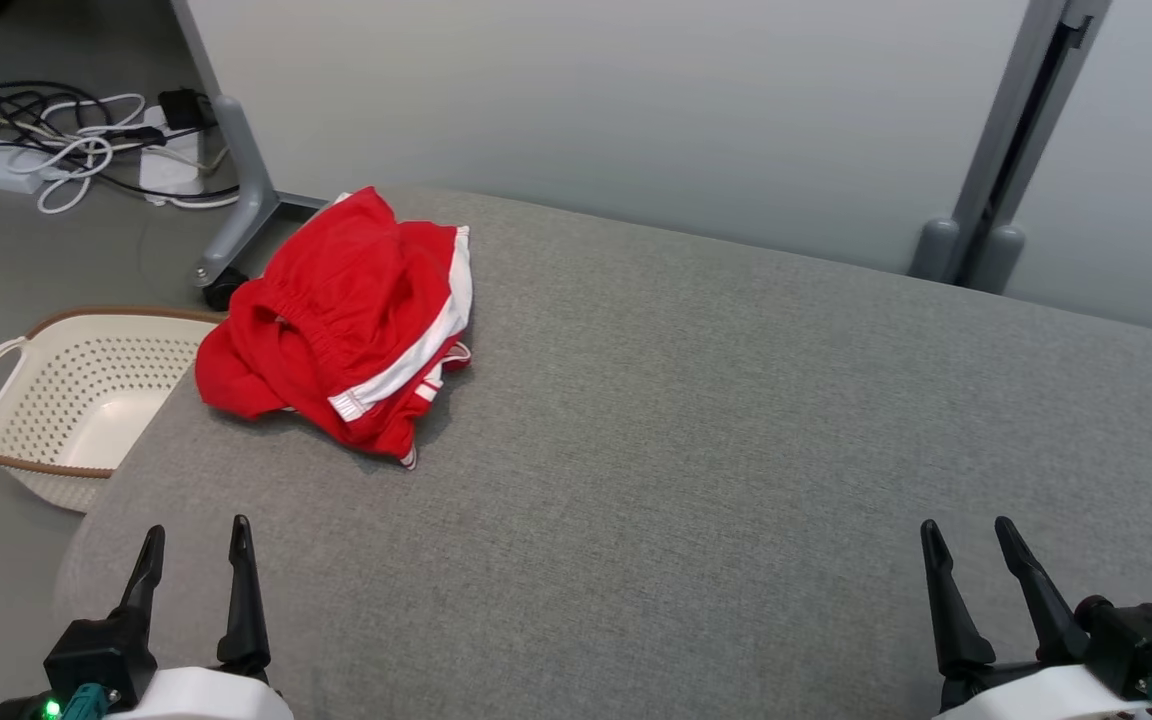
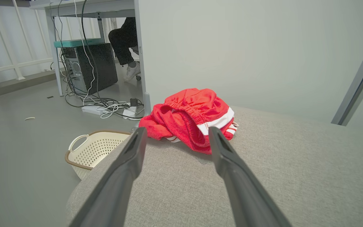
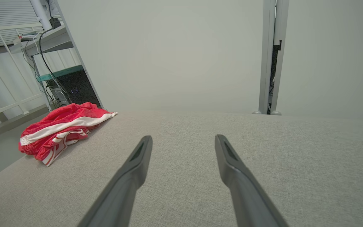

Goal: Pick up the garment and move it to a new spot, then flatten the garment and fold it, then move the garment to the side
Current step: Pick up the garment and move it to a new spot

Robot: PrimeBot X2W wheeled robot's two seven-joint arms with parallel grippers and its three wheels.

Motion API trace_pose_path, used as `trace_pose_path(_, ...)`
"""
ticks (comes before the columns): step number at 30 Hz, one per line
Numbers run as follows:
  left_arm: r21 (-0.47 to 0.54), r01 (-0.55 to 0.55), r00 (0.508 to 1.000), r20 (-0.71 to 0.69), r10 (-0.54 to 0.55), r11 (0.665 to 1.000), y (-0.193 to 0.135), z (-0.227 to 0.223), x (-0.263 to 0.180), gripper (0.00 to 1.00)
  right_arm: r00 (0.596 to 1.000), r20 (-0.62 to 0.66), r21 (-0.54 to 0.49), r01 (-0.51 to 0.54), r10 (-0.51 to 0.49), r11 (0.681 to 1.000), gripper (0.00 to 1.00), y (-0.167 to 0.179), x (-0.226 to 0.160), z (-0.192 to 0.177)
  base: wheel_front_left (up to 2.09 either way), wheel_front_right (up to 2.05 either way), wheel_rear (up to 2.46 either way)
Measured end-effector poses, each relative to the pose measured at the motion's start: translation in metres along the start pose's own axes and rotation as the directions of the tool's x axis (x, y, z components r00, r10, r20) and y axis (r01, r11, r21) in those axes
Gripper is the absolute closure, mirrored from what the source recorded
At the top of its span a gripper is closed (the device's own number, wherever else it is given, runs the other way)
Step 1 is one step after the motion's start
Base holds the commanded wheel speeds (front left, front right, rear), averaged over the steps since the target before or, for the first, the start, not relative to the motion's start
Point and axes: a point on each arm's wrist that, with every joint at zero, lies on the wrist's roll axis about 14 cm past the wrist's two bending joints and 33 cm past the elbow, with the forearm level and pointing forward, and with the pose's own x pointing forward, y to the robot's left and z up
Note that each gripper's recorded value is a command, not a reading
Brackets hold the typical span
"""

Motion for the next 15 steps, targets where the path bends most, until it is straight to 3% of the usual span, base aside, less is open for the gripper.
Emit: trace_pose_path(15, -0.006, -0.166, 0.986, 0.008, 0.166, 0.986, 0.054, 0.002, -0.033, 0.0, 0.985, -0.042, 0.012, -0.165, 0.165, 0.986, 0.0, 0.053, 0.023, -0.015, 0.0, 0.0, 0.0)
